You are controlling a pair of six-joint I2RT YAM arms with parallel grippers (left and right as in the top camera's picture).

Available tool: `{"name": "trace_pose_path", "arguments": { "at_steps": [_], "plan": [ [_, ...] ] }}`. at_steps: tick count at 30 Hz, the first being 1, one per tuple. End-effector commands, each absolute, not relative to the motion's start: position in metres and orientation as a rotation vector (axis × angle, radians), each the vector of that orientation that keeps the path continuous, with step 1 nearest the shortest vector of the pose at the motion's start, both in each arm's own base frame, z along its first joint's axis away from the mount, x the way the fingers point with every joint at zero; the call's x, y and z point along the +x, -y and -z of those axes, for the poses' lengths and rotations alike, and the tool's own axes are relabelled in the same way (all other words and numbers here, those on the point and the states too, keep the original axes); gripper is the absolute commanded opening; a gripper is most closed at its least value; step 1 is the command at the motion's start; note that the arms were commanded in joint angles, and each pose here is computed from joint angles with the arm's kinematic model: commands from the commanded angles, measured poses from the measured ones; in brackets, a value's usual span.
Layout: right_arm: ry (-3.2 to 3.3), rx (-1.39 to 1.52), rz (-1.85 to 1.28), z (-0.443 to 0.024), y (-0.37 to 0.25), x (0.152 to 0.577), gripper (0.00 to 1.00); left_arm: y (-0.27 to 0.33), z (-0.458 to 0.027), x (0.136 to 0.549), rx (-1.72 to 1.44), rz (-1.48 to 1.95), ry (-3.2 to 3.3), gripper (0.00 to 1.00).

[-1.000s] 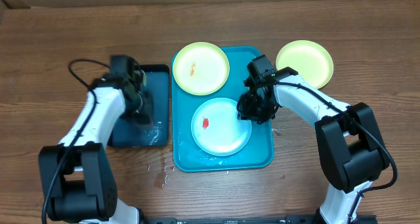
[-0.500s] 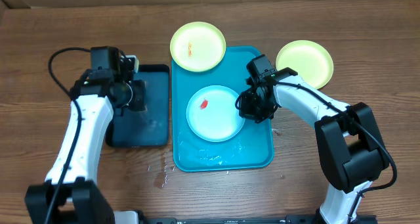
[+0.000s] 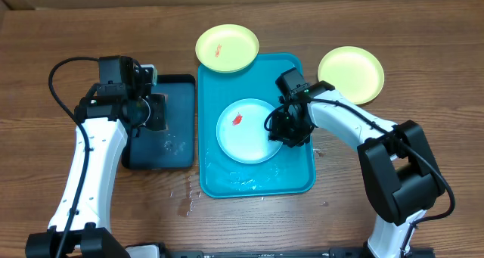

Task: Clean dirty plates on tray and stack at the side
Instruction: 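Lift the green sponge with the left gripper off the black tray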

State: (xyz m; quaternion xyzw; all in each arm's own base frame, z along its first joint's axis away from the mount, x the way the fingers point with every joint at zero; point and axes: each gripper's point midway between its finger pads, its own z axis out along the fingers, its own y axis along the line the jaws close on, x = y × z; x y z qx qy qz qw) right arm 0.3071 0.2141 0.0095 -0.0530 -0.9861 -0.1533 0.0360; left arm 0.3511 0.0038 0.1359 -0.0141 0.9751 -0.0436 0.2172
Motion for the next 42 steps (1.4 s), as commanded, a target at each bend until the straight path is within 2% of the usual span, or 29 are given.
{"name": "trace_pose_path", "arguments": {
  "at_steps": [1, 11, 13, 15, 19, 24, 33, 38, 41, 42],
  "plan": [
    [3.115, -0.140, 0.330, -0.006, -0.206, 0.312, 0.44, -0.001, -0.134, 0.357, -0.048, 0.149, -2.706, 0.04],
    [3.145, -0.050, 0.288, -0.005, -0.219, 0.305, 0.43, 0.001, -0.063, 0.353, -0.077, 0.173, -2.918, 0.04],
    [3.143, -0.030, 0.286, -0.005, -0.223, 0.302, 0.47, 0.001, -0.048, 0.352, -0.082, 0.176, -2.955, 0.04],
    [3.141, -0.021, 0.285, -0.005, -0.225, 0.300, 0.57, 0.001, -0.035, 0.350, -0.099, 0.181, -2.992, 0.04],
    [3.139, -0.020, 0.282, -0.005, -0.224, 0.300, 0.59, 0.001, -0.021, 0.348, -0.120, 0.185, -3.027, 0.04],
    [3.138, 0.022, 0.276, -0.010, -0.222, 0.302, 0.60, 0.001, -0.030, 0.352, -0.132, 0.184, -2.997, 0.04],
    [3.154, 0.138, 0.289, -0.044, -0.228, 0.317, 0.67, 0.000, -0.083, 0.361, -0.154, 0.178, -2.840, 0.04],
    [3.173, 0.140, 0.291, -0.050, -0.230, 0.323, 0.77, 0.000, -0.107, 0.359, -0.156, 0.176, -2.779, 0.04],
    [3.202, 0.148, 0.281, -0.050, -0.230, 0.329, 0.87, 0.000, -0.110, 0.358, -0.155, 0.176, -2.776, 0.04],
    [3.211, 0.171, 0.291, -0.051, -0.231, 0.332, 0.88, 0.000, -0.109, 0.358, -0.156, 0.175, -2.780, 0.04]
  ]
}}
